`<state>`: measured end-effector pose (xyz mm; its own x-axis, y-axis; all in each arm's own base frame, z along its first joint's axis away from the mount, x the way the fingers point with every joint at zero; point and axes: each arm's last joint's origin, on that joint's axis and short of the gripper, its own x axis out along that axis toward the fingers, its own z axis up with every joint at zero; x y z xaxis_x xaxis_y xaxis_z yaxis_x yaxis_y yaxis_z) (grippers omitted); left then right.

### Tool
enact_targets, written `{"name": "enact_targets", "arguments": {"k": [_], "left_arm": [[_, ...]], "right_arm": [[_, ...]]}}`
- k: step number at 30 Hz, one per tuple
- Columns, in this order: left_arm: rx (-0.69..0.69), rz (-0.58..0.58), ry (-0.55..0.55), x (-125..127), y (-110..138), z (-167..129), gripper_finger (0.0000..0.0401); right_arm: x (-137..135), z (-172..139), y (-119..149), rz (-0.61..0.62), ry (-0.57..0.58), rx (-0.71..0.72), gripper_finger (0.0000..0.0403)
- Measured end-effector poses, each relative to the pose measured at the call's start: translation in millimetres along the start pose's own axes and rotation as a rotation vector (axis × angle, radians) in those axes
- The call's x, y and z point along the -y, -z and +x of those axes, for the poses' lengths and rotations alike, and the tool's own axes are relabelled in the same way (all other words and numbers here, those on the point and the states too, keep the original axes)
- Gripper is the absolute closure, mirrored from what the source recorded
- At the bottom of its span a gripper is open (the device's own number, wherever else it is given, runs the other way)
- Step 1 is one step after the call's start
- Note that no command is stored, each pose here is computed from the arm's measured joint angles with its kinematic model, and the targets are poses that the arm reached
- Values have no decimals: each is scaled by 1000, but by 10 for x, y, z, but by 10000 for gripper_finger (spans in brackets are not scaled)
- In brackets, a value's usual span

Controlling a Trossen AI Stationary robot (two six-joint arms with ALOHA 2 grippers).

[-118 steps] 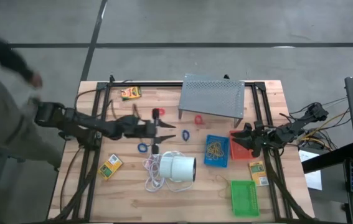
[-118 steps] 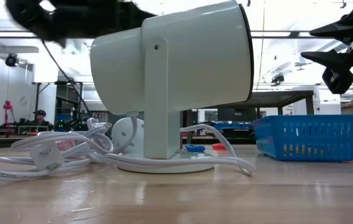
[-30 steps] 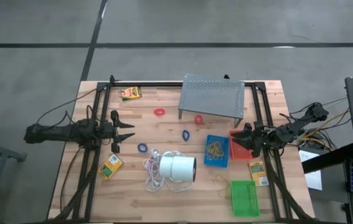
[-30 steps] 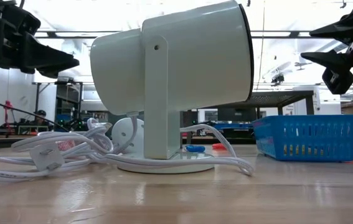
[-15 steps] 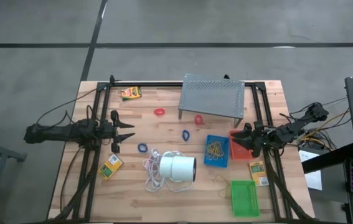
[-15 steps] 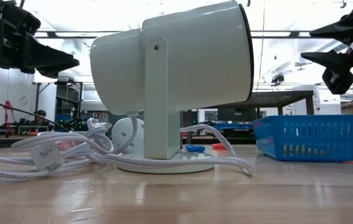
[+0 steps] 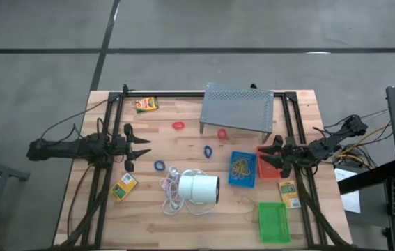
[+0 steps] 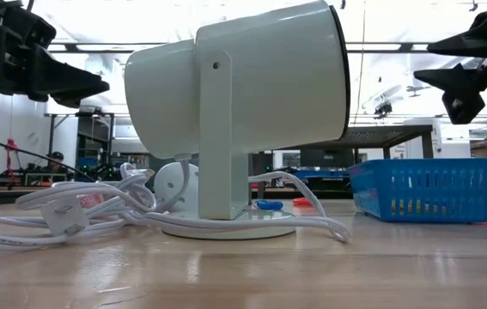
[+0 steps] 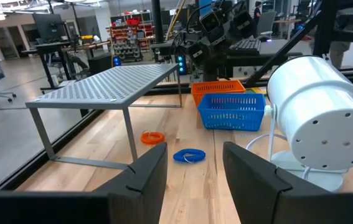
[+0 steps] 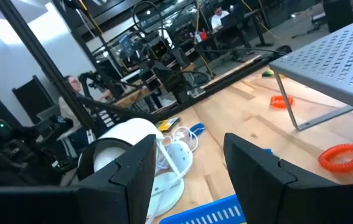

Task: Pick & Place Office Desk Supplies
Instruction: Put the yellow rubberband into the blue bin

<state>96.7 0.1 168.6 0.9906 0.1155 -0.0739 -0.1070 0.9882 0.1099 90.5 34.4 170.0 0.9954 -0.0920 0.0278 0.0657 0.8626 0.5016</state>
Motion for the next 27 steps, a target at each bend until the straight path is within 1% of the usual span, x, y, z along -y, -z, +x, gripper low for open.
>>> {"name": "enact_targets", "arguments": {"k": [10, 14, 18, 21, 27], "left_arm": [[0, 0, 0, 0, 0, 0, 242], [0, 0, 0, 0, 0, 0, 242], [0, 0, 0, 0, 0, 0, 242], [-1, 0, 0, 0, 2, 0, 242], [-1, 0, 0, 0, 2, 0, 242]], "right_arm": [[-12, 0, -21, 24, -10, 17, 218], [-40, -3, -76, 50, -36, 65, 218], [-73, -11, -148, -42, -62, 130, 218], [-93, -21, -199, -80, -76, 178, 218], [-172, -24, -345, -118, -70, 166, 218]]}}
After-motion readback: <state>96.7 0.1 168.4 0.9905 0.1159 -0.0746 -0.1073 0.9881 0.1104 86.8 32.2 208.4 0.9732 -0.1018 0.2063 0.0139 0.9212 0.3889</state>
